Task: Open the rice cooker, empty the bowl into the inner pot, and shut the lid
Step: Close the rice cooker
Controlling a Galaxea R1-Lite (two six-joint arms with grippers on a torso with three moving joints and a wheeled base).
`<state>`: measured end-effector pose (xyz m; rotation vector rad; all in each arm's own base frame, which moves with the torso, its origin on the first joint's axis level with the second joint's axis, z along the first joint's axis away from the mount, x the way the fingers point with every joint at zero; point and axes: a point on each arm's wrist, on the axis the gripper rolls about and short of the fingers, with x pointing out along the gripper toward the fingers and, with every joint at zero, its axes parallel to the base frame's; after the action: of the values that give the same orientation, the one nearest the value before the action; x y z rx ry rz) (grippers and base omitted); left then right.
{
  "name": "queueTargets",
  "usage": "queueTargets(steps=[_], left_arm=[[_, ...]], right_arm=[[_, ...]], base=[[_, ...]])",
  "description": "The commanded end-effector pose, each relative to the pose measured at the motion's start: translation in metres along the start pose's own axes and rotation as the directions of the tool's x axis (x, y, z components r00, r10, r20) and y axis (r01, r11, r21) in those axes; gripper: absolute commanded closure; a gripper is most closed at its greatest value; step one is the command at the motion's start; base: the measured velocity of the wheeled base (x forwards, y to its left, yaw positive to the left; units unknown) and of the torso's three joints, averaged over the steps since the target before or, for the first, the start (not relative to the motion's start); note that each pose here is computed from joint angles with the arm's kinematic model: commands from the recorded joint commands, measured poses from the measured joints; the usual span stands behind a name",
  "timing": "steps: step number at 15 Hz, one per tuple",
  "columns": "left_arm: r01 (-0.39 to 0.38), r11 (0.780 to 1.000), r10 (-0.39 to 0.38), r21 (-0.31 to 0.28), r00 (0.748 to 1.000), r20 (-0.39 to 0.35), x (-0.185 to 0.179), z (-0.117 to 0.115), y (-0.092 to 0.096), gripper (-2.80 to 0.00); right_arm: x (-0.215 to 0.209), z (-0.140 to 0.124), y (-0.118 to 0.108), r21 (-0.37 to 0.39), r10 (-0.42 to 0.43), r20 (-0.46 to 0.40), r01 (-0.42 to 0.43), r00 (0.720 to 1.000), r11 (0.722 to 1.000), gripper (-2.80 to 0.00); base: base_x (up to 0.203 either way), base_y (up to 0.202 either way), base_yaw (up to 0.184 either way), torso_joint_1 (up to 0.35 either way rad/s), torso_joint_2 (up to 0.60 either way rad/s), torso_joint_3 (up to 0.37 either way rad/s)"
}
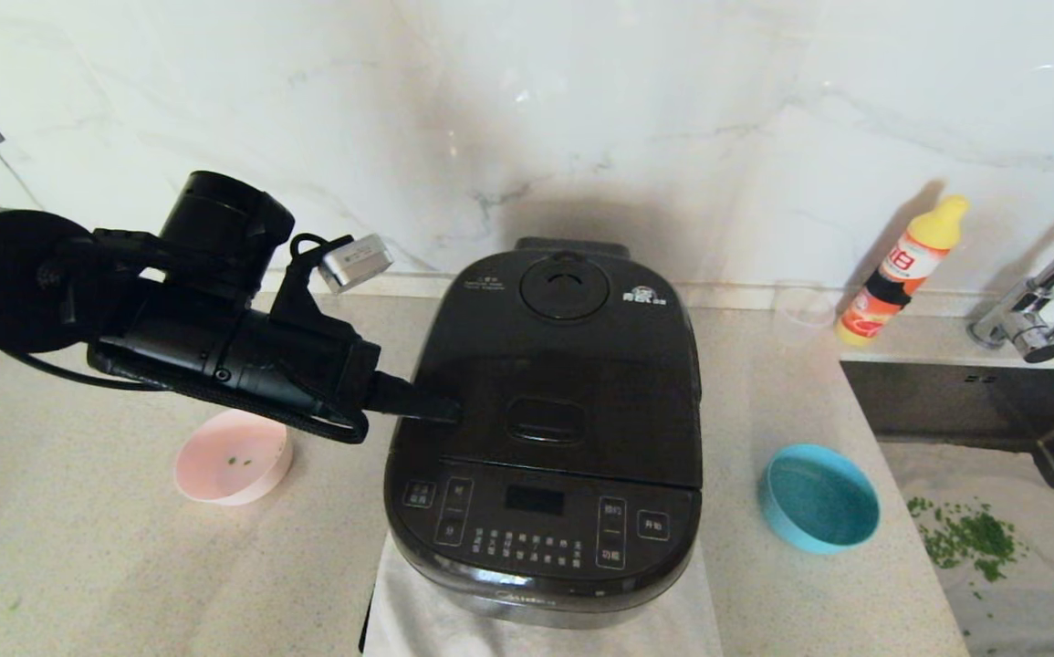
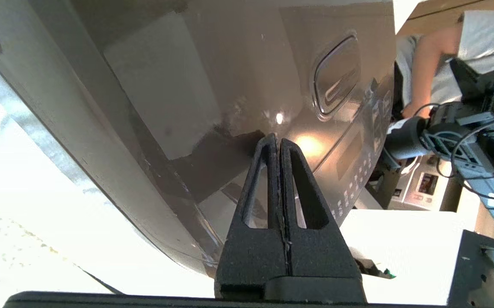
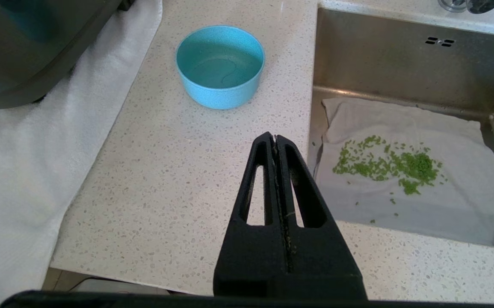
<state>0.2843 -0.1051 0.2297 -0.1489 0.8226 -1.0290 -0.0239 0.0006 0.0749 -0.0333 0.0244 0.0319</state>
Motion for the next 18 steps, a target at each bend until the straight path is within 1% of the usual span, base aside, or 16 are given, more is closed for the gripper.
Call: queueTargets(steps=[1, 4, 6, 8, 10, 13, 14, 15, 16, 17, 18], left_arm=[[-0.002, 1.0, 0.001, -0.027, 1.0, -0.026, 0.008, -0.004, 0.007, 0.0], [-0.009, 1.0, 0.009, -0.009, 1.0, -0.008, 0.006, -0.001, 0.006, 0.0], [-0.013, 1.0, 0.012, 0.01, 1.0, 0.028, -0.002, 0.003, 0.0, 0.0], [-0.017, 0.999, 0.012, 0.049, 0.995, 0.095, -0.02, 0.011, -0.017, 0.0], [-0.02, 0.998, 0.01, 0.057, 0.984, 0.175, -0.042, 0.024, -0.036, 0.0], [-0.037, 0.998, 0.021, 0.044, 0.948, 0.318, -0.085, 0.039, -0.066, 0.0], [-0.085, 0.996, 0.066, 0.036, 0.924, 0.376, -0.102, 0.041, -0.077, 0.0], [-0.17, 0.985, 0.148, 0.014, 0.89, 0.43, -0.113, 0.041, -0.084, 0.0], [-0.266, 0.964, 0.238, -0.012, 0.84, 0.487, -0.124, 0.041, -0.092, 0.0], [-0.355, 0.934, 0.317, -0.037, 0.776, 0.546, -0.137, 0.038, -0.103, 0.0], [-0.422, 0.905, 0.369, -0.059, 0.706, 0.605, -0.15, 0.034, -0.114, 0.0]], right_arm=[[0.0, 0.0, 0.0, -0.001, 0.0, -0.001, 0.0, 1.0, 1.0, 0.0], [0.0, 0.0, 0.0, 0.0, 0.001, 0.0, -0.001, 1.0, 1.0, 0.0], [0.0, 0.0, 0.0, -0.002, 0.001, 0.0, -0.001, 1.0, 1.0, 0.0], [0.0, 0.0, 0.0, 0.0, 0.001, 0.0, -0.001, 1.0, 1.0, 0.0], [0.0, 0.0, 0.0, 0.0, 0.001, 0.0, -0.001, 1.0, 1.0, 0.0], [0.0, 0.0, 0.0, -0.001, 0.001, 0.0, -0.001, 1.0, 1.0, 0.0], [0.0, 0.0, 0.0, -0.001, 0.001, 0.0, -0.001, 1.0, 1.0, 0.0], [0.0, 0.0, 0.0, 0.0, 0.001, 0.0, -0.001, 1.0, 1.0, 0.0], [0.0, 0.0, 0.0, 0.0, 0.001, -0.001, -0.001, 1.0, 1.0, 0.0], [0.0, 0.0, 0.0, 0.0, 0.001, 0.0, -0.001, 1.0, 1.0, 0.0], [0.0, 0.0, 0.0, -0.002, 0.001, 0.0, -0.001, 1.0, 1.0, 0.0]], base=[[0.0, 0.0, 0.0, 0.0, 0.0, 0.0], [0.0, 0.0, 0.0, 0.0, 0.0, 0.0], [0.0, 0.0, 0.0, 0.0, 0.0, 0.0], [0.0, 0.0, 0.0, 0.0, 0.0, 0.0], [0.0, 0.0, 0.0, 0.0, 0.0, 0.0], [0.0, 0.0, 0.0, 0.0, 0.0, 0.0], [0.0, 0.0, 0.0, 0.0, 0.0, 0.0], [0.0, 0.0, 0.0, 0.0, 0.0, 0.0], [0.0, 0.0, 0.0, 0.0, 0.0, 0.0], [0.0, 0.0, 0.0, 0.0, 0.0, 0.0], [0.0, 0.0, 0.0, 0.0, 0.0, 0.0]])
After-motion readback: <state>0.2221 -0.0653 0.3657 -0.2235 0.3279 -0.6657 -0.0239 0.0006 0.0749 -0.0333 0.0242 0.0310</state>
